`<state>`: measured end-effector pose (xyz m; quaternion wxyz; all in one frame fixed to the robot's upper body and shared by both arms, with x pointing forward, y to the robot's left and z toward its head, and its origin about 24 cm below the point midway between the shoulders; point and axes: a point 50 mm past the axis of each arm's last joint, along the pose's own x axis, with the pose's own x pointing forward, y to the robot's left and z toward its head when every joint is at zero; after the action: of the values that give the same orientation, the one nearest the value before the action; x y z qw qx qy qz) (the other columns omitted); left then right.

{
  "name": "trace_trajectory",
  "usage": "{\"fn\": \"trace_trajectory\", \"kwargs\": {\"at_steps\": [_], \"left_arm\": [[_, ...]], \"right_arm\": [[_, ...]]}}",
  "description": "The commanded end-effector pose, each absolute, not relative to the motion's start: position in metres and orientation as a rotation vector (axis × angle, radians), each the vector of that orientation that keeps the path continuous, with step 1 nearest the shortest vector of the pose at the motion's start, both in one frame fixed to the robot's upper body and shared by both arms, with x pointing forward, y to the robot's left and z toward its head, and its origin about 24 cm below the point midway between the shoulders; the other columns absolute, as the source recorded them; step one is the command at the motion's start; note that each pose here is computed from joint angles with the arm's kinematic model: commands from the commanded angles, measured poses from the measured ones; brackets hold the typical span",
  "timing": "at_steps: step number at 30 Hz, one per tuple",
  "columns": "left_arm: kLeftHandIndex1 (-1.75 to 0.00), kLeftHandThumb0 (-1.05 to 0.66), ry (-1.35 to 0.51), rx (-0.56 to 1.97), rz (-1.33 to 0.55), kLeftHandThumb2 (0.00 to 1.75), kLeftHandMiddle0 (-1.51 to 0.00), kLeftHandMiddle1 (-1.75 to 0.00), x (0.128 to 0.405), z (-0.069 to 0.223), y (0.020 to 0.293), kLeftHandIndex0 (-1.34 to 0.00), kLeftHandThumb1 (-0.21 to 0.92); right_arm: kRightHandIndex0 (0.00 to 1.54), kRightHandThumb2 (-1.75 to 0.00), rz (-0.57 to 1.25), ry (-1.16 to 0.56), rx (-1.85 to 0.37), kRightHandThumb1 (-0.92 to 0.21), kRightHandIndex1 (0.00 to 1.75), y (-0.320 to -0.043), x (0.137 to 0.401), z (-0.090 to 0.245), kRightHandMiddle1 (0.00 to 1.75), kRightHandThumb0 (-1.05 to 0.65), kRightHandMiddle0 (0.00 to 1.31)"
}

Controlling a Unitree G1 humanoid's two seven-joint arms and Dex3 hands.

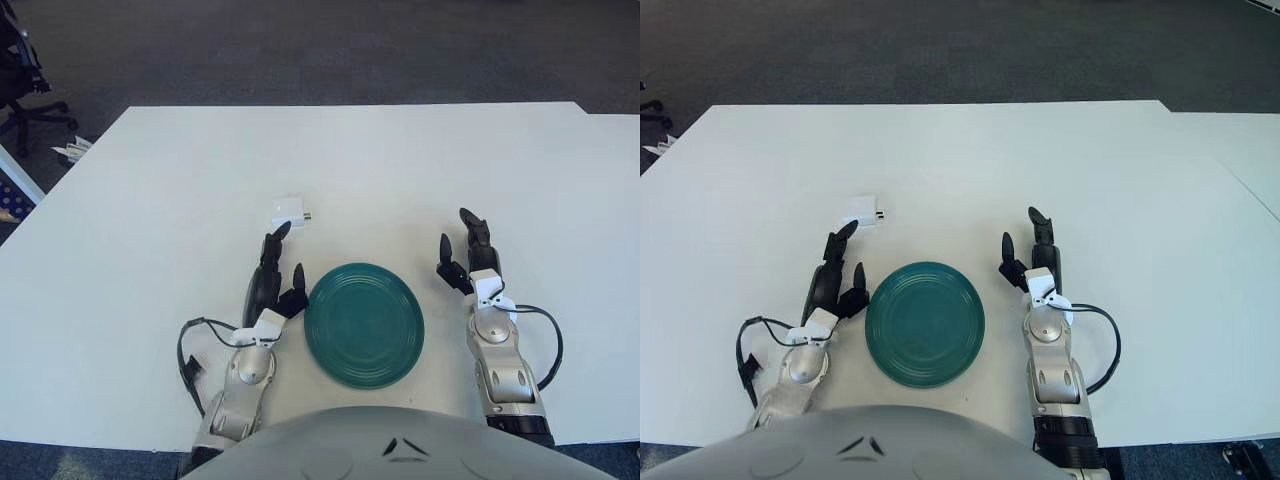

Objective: Put the charger into the plate.

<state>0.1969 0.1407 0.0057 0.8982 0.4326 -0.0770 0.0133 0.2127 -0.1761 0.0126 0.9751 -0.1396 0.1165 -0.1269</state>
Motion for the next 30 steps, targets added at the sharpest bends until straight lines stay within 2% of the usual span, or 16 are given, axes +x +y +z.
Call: {"fn": "trace_trajectory", "kwargs": {"at_steps": [1, 12, 18, 30], "left_arm": [[-0.68, -1.04, -0.394, 1.161, 0.023, 0.74, -0.25, -0.02, 0.216, 0.024, 0.144, -0.01, 0.92], [-0.73, -1.05, -0.471, 1.282, -0.057, 0.61, -0.21, 0.00, 0.231, 0.044, 0.139, 0.00, 0.92], [-0.66, -1.05, -0.495, 1.365, -0.090, 0.63, -0.16, 0.00, 0.248, 0.052, 0.149, 0.00, 0.92], [-0.59, -1.05, -0.537, 1.406, -0.104, 0.68, -0.14, 0.00, 0.275, 0.067, 0.149, 0.00, 0.92]], "right_arm": [[0.14, -0.85, -0.235, 0.539, -0.259, -0.92, 0.00, -0.178, 0.184, -0.037, 0.39, -0.68, 0.00], [0.13, -0.86, -0.242, 0.544, -0.259, -0.92, 0.00, -0.176, 0.185, -0.039, 0.38, -0.68, 0.00], [0.14, -0.86, -0.245, 0.549, -0.257, -0.92, 0.00, -0.176, 0.185, -0.040, 0.38, -0.68, 0.00], [0.14, -0.86, -0.243, 0.551, -0.260, -0.92, 0.00, -0.175, 0.185, -0.042, 0.38, -0.69, 0.00]]}}
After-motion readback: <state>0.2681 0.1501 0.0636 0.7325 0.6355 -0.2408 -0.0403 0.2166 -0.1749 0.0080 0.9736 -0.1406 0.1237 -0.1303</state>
